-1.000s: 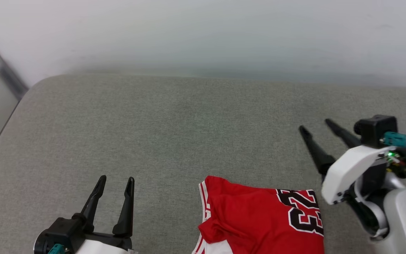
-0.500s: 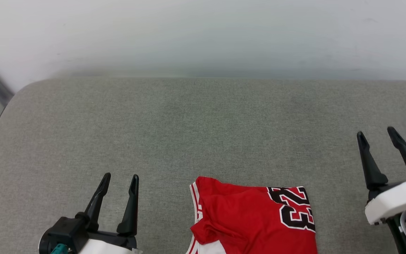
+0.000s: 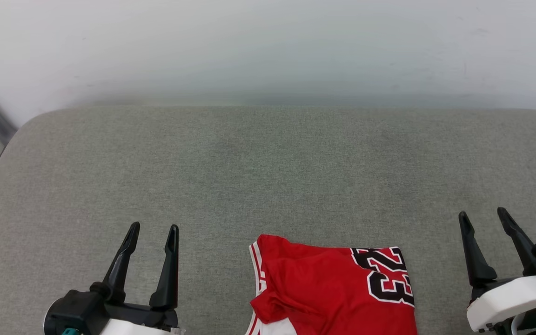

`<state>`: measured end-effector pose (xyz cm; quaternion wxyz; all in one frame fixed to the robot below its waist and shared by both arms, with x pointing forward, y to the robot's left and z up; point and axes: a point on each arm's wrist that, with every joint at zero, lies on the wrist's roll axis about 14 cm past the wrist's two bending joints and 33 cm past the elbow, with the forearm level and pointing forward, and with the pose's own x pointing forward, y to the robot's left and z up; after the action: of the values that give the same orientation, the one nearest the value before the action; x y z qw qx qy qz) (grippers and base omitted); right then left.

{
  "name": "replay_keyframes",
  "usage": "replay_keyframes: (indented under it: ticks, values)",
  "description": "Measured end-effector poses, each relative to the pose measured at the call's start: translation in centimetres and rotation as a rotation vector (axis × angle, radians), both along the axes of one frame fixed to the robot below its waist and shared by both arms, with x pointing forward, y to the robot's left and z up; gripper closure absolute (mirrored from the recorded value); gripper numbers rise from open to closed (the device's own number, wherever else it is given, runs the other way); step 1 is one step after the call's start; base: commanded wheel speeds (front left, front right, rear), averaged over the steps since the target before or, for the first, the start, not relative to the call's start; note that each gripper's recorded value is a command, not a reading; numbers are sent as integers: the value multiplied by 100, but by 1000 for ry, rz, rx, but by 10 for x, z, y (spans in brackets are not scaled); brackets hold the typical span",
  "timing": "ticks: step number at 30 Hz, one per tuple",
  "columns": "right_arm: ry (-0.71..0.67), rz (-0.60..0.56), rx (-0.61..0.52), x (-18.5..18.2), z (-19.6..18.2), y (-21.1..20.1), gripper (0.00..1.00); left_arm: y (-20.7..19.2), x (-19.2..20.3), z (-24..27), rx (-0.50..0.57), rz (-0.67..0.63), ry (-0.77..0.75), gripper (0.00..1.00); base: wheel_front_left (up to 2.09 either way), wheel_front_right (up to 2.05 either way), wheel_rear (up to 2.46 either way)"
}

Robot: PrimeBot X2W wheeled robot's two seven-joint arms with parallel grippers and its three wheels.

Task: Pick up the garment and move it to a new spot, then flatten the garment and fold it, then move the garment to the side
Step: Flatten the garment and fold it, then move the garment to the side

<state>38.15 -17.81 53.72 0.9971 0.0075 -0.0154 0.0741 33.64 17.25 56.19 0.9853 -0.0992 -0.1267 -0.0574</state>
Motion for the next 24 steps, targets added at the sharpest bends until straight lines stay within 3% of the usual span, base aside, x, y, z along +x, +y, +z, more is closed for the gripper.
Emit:
replay_keyframes:
  ticks: [6,16,24]
  values:
    - [131,27,-42,0,-15,6,0,-3,1,-6,9,-13,19,0,0,0,0]
    - [737,136,18,-35,-86,35,0,-3,14,-13,14,-15,44,0,0,0,0]
    - [960,135,-43,-39,-121,39,0,2,22,-21,20,8,68,0,0,0,0]
